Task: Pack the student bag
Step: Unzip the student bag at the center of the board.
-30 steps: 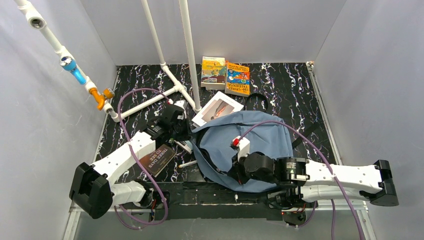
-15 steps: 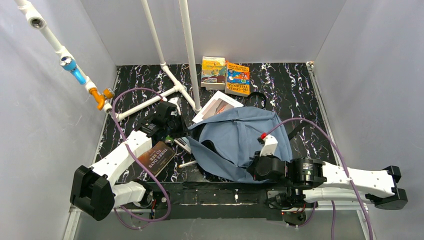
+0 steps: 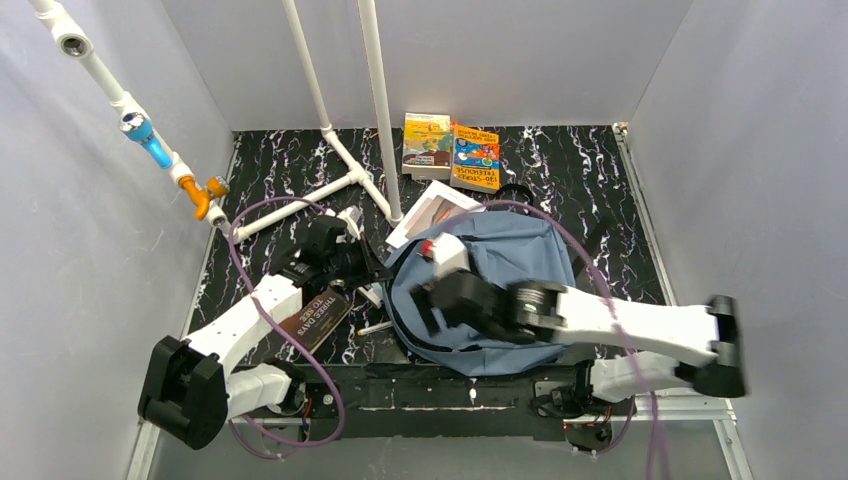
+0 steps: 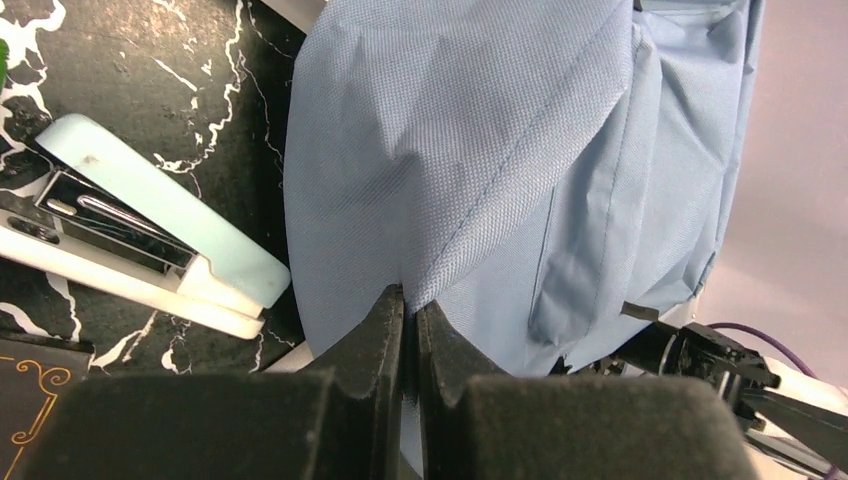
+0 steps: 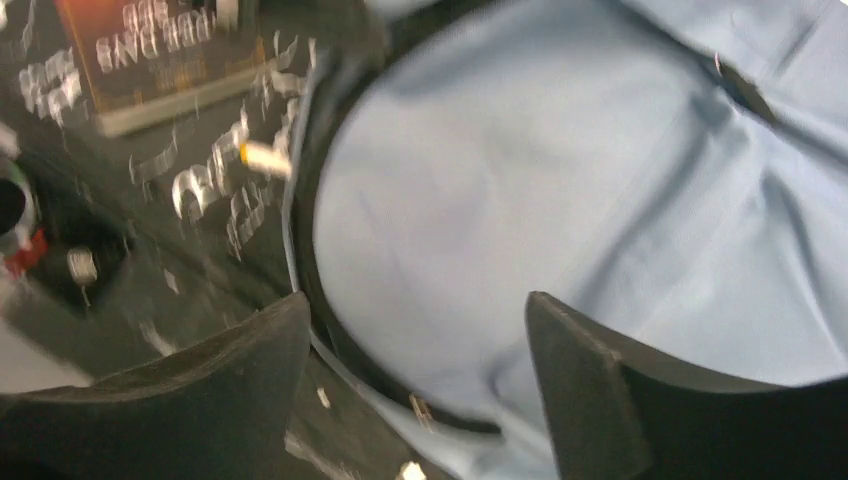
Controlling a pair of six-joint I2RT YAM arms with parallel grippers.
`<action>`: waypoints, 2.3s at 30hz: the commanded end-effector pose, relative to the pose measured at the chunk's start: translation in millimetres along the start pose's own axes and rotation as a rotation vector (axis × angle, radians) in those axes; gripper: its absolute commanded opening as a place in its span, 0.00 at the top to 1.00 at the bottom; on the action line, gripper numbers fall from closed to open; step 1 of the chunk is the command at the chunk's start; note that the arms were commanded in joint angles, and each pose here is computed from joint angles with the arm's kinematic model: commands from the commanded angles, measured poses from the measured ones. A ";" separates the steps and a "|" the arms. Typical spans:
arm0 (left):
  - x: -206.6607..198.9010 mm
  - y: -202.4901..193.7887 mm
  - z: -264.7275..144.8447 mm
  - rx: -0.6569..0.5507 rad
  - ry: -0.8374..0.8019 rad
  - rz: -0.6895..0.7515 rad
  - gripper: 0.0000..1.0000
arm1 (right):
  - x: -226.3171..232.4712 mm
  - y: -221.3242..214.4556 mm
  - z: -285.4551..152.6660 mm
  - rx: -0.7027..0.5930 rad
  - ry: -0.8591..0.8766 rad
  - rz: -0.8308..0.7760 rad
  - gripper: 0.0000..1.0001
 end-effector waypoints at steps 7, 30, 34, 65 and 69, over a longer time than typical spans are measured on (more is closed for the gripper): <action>-1.0 -13.5 -16.2 -0.001 -0.067 -0.031 1.00 | 56.1 31.7 124.9 0.093 0.082 0.002 0.26; 20.5 -26.2 -12.3 0.023 0.022 -0.023 1.00 | 46.4 29.0 94.3 -0.021 0.239 0.122 0.17; 30.1 -31.9 -12.0 0.043 0.071 -0.022 1.00 | 48.3 24.4 104.0 0.027 0.215 0.090 0.26; 41.1 -44.0 -2.6 0.079 0.062 -0.042 1.00 | 47.3 -33.9 155.7 0.141 0.094 0.004 0.66; 42.2 -45.2 -1.3 0.079 0.063 -0.058 1.00 | 37.1 -28.9 146.8 0.113 0.035 0.019 0.97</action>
Point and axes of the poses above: each gripper's point midway between its finger pads, its own z axis out along the fingers, its own x axis along the line the jaws close on, y = z × x, the point moved 7 cm from there along -z, back along the fingers, and after that the axes turned 4 degrees about -z, right-handed, at the moved point
